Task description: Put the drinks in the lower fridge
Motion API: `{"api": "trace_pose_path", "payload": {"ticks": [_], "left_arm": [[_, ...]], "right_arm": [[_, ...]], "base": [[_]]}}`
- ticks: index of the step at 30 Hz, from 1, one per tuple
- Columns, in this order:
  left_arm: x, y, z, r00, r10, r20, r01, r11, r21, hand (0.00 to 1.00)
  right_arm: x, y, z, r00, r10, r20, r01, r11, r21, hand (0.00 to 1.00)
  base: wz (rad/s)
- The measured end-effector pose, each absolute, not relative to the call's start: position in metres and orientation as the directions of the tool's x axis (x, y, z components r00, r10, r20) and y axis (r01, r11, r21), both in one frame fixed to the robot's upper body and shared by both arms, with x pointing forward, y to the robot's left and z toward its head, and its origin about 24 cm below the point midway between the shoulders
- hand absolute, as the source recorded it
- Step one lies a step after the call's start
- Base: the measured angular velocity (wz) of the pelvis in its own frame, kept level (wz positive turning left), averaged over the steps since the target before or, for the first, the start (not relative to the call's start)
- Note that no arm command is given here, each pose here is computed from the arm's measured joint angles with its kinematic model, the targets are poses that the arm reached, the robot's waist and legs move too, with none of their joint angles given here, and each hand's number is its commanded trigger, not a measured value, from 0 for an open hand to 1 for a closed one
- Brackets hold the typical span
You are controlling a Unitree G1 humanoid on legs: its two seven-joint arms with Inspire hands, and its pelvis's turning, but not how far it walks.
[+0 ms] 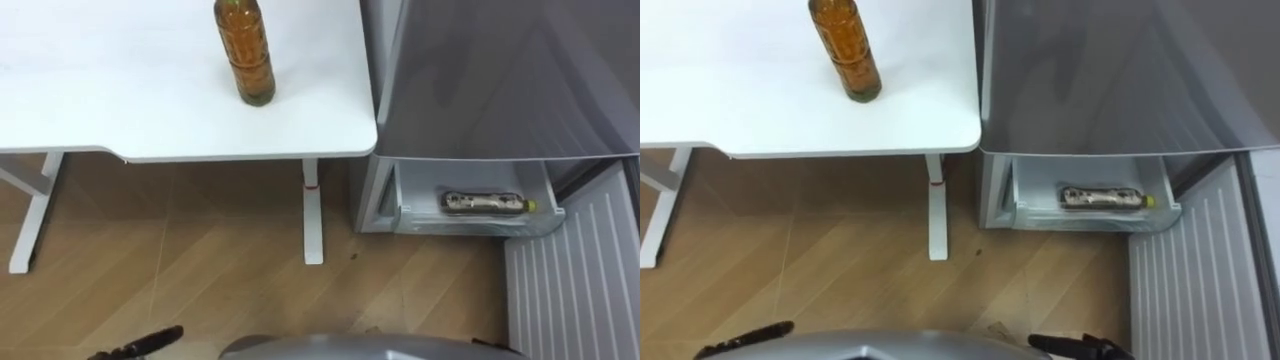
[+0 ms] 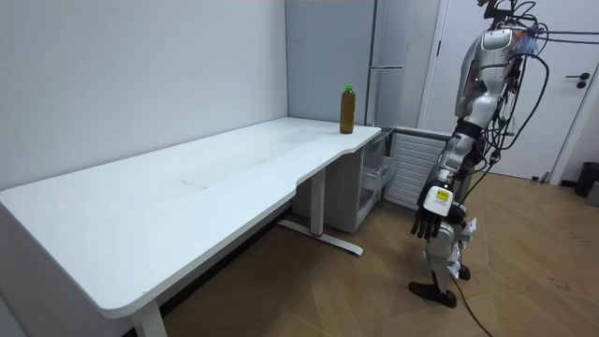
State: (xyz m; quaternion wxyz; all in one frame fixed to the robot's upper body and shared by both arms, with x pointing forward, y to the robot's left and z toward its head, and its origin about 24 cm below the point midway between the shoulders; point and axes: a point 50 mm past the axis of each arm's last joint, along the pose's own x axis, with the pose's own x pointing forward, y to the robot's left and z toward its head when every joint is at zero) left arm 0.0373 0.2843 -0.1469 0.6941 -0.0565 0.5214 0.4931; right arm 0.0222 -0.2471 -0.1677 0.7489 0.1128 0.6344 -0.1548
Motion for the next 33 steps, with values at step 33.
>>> {"api": "trace_pose_path", "payload": {"ticks": [33], "left_arm": [[0.184,0.284,0.026,0.538,0.839,0.083,-0.838,0.521,0.162,0.0]], "right_arm": [[0.023,-0.254,-0.166,0.177,-0.157,-0.972,0.265,0.958,-0.107,0.0]], "base": [[0.01]]}}
